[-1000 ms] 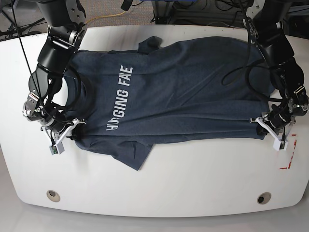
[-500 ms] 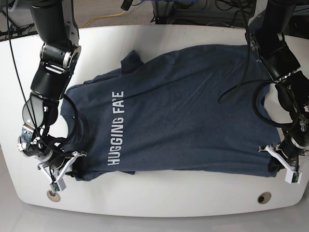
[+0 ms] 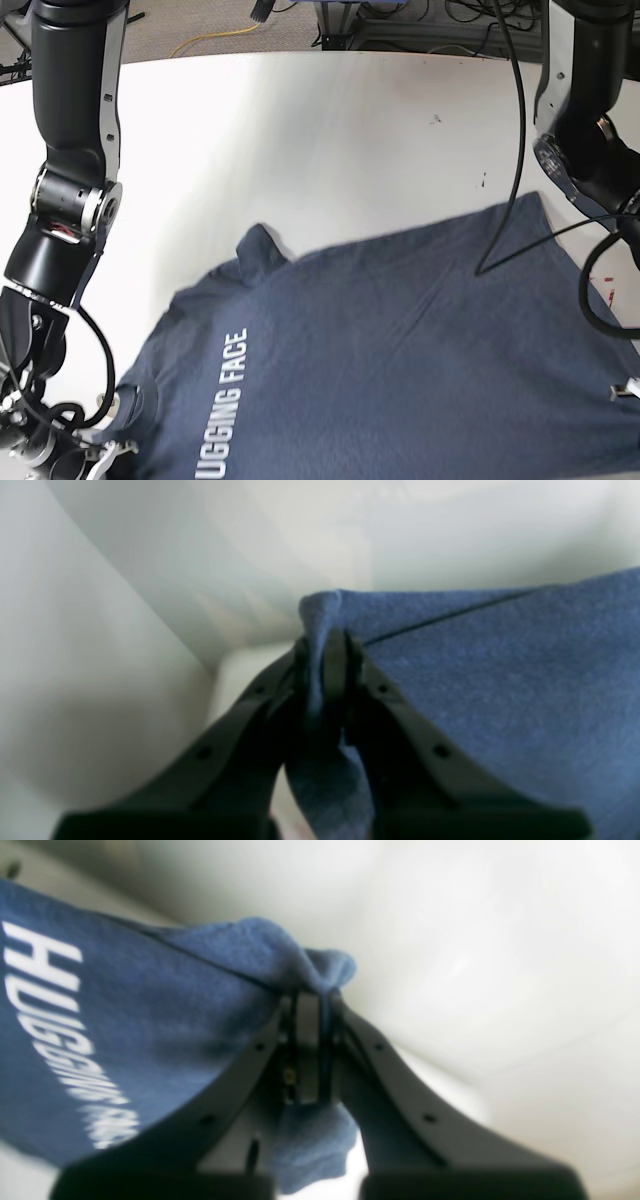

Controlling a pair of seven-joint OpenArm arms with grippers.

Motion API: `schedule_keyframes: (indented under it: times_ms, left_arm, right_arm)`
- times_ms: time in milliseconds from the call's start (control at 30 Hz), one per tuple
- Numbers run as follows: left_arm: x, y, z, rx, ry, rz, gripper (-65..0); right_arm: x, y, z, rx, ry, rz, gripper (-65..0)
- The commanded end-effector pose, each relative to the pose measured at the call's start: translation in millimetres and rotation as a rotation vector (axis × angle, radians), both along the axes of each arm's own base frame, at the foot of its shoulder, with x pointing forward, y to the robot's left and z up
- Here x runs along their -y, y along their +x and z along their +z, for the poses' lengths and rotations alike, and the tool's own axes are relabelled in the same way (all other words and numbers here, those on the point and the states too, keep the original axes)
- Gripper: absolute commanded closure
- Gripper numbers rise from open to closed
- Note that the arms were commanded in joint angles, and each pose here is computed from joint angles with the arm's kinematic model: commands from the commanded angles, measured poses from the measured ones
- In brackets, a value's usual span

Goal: Fold the T-shirt properly
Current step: 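Lift the shirt with both grippers and fold it over onto itself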

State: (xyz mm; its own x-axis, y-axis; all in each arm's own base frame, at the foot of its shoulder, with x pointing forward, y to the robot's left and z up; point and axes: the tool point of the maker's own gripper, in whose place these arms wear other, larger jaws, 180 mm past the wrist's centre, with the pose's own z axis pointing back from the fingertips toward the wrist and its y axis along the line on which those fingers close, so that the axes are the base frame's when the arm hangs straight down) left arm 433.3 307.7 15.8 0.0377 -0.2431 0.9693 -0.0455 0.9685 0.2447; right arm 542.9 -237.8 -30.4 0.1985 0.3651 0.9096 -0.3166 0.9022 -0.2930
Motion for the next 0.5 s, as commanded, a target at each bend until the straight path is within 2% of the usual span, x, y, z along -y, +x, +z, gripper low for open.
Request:
schedule_keyframes:
  times_ms: [0, 167, 233, 333, 467]
  left_arm:
    - [-11.5, -10.9, 48.7, 0.116, 0.029, 0.038, 0.0]
    - [-9.2, -18.0, 90.0, 0.202, 0.054, 0.037, -0.3]
    - [0.1, -15.8, 94.7, 0.203, 0.08, 0.021, -0.3]
    - [6.4, -10.3, 80.7, 0.165, 0.098, 0.007, -0.3]
    - [9.0, -2.7, 41.7, 0.077, 0.093, -0.006, -0.3]
  right_arm:
    - [13.4, -3.5, 58.8, 0.118, -0.01, -0.036, 0.0]
    - [25.3, -13.2, 114.2, 0.186, -0.028, -0.07, 0.0]
    - [27.8, -14.6, 115.7, 0.18, -0.034, -0.078, 0.0]
    - [28.0, -22.1, 126.2, 0.213, -0.053, -0.087, 0.0]
    - [28.8, -30.1, 79.8, 0.157, -0.113, -0.103, 0.0]
